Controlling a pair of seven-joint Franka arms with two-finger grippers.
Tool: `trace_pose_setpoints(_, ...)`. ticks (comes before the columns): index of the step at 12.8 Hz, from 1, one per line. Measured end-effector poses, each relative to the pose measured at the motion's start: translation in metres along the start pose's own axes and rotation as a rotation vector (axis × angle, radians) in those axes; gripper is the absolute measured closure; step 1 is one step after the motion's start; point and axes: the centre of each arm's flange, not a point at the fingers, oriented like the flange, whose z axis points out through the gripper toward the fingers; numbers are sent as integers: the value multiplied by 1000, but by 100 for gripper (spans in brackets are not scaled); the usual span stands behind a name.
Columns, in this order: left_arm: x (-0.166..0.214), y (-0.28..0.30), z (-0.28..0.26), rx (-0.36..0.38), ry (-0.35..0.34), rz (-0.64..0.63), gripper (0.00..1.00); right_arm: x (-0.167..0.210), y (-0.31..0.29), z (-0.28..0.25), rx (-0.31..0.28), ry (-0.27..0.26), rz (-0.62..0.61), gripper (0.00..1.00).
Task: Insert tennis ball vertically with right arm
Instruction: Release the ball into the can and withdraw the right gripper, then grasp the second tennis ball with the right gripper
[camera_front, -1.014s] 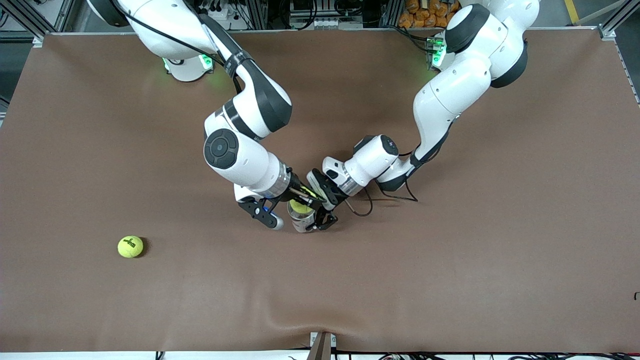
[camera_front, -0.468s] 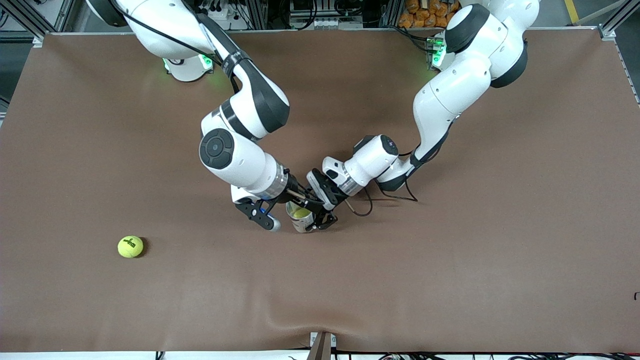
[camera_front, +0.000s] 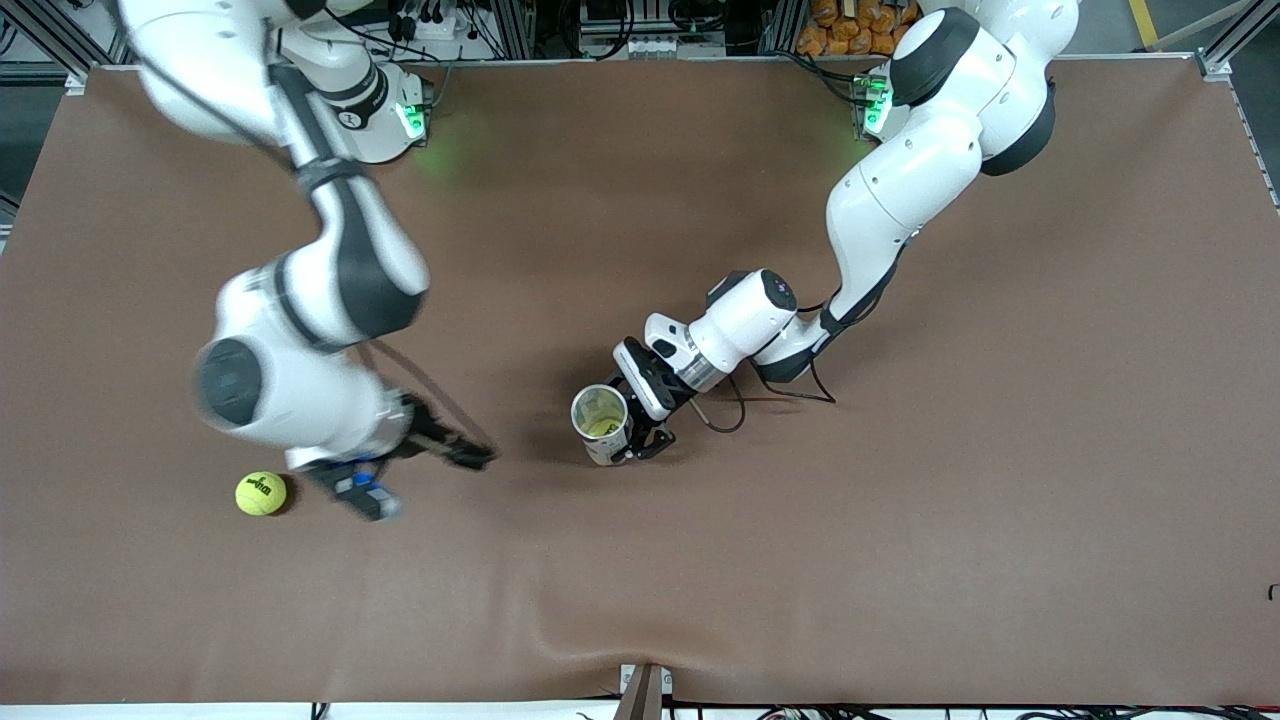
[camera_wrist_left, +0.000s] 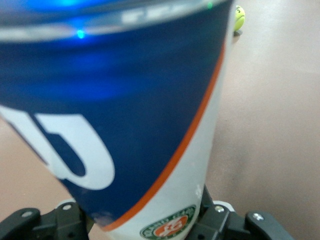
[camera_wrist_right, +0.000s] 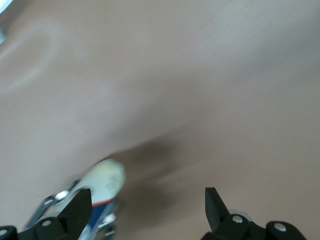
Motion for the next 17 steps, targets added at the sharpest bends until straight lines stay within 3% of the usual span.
trace_pose_setpoints(3,0,0,0,2,1,2,22,48,68,2,-131,29,-136,0)
trace_pose_setpoints(5,0,0,0,2,1,2,22,75,103,20,-195,16,-247,0)
trace_pose_setpoints(9,0,0,0,3,2,4,22,134,177,48,-190,24,-524,0)
trace_pose_setpoints(12,0,1,0,3,2,6,22,169,221,76,-187,63,-749,0)
trace_pose_setpoints(17,0,1,0,4,2,6,22,188,258,117,-196,34,-872,0)
